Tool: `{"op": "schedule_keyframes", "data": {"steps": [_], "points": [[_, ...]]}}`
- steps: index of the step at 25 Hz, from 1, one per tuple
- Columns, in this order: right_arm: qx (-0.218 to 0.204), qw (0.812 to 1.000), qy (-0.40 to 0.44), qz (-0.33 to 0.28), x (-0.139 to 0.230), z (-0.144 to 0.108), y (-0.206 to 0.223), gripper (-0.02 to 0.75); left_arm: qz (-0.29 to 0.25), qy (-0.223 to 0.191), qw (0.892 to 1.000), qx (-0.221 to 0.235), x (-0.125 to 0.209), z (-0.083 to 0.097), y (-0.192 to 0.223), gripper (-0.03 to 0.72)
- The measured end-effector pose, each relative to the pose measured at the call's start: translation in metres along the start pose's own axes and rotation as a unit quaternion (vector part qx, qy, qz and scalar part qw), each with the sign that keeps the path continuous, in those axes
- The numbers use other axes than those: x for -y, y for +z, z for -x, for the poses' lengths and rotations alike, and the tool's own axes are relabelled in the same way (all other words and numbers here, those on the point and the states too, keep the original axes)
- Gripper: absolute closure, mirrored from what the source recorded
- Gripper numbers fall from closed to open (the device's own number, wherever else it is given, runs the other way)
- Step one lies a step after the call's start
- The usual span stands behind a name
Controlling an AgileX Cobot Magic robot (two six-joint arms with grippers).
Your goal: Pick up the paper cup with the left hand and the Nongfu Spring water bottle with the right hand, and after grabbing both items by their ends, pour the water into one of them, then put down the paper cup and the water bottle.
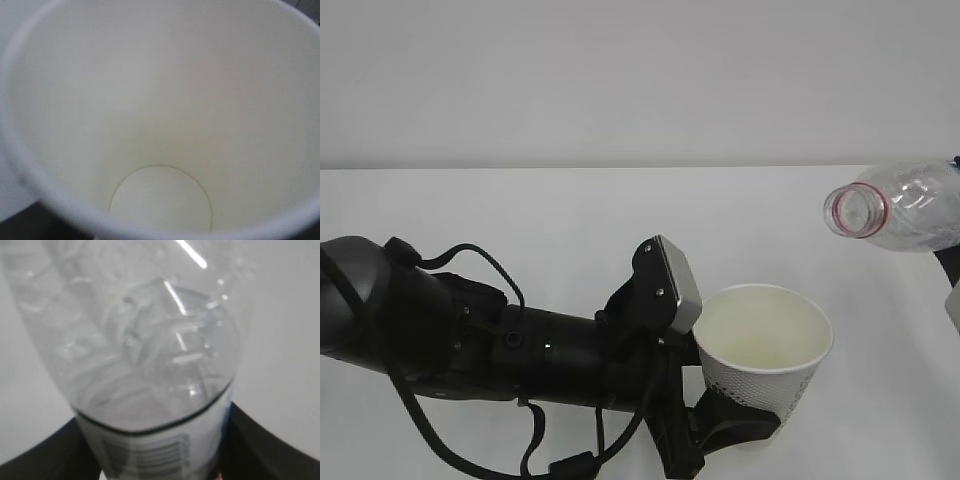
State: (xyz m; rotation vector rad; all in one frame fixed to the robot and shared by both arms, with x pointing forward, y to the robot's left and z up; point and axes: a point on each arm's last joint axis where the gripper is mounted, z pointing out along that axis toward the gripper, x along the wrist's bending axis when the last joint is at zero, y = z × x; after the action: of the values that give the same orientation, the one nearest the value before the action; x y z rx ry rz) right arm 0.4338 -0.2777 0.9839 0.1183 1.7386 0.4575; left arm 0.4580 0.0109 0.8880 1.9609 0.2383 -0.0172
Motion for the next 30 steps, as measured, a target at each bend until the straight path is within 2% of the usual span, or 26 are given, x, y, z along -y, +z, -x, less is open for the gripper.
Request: {"op": "schedule_keyframes", "data": {"steps": [10, 30], "points": [[0.000, 1.000, -0.015, 0.000, 0.0000, 0.0000, 0.0000, 0.280, 0.017, 0.000, 1.000, 0.010, -0.0032, 0.0019, -0.0001, 0.154], [0.000, 1.000, -0.029, 0.000, 0.0000, 0.0000, 0.0000, 0.280, -0.003, -0.004, 1.000, 0.004, 0.0006, 0.0008, 0.0000, 0.154]]}}
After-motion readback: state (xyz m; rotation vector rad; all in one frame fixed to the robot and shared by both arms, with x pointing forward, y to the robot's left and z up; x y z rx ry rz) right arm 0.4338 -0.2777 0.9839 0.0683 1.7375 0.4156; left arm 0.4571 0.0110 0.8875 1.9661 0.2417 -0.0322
